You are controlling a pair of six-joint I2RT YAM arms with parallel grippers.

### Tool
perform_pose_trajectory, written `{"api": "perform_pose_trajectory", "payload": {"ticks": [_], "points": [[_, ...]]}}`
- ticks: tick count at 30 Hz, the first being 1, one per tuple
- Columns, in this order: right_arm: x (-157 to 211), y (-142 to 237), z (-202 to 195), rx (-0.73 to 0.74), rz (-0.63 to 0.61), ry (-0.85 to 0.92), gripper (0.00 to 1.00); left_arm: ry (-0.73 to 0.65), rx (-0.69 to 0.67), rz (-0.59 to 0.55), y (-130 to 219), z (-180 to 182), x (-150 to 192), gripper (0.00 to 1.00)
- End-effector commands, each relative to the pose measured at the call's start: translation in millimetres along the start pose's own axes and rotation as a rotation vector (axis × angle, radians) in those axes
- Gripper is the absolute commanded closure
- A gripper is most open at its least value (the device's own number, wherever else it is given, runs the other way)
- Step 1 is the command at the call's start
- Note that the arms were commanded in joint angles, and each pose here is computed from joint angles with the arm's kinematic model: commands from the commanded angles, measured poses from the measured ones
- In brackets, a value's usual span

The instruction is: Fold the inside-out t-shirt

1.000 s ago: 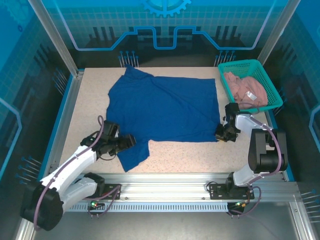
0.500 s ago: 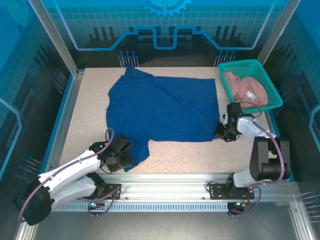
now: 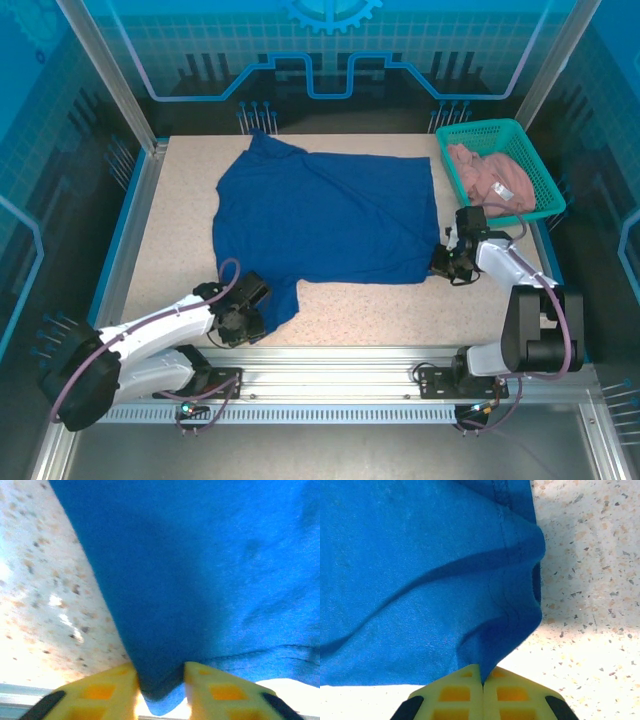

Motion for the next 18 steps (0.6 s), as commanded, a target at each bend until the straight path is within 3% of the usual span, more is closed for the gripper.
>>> {"api": "perform_pose_trajectory", "payload": {"ticks": [1,6,13,18], "points": [[2.2,5.5,2.2,-0.015,-0.009,0.019,1.0,0.003,0.015,0.034,-11.1,2.5,6.7,0.8],[7.2,9.2,-2.0,0.012,-0.008,0.005,1.0,0.007,0.017,0.014,-6.7,7.4,7.6,1.0],[23.2,19.3,-14.6,0.028,-0.024,-0.062,1.0,0.04,0.117,-0.125,46.2,7.2,-3.4,1.0],[10.3,35.2,-14.2,-0.01,-0.089,-0.087,1.0,0.093,0.261,-0.254,90.3,0.3,-41.1,1.0]]}}
Point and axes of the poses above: each hand's point on the last joint's axis, 136 mm out from that joint toward the fingers, its own y axis back along the fingers, its own z axis along the line the jaws close on, x = y × z, the point moved 6 cm from there along y, back along the fingers, and after that the axes turned 2 degrees about y, right-handed, at the moved point
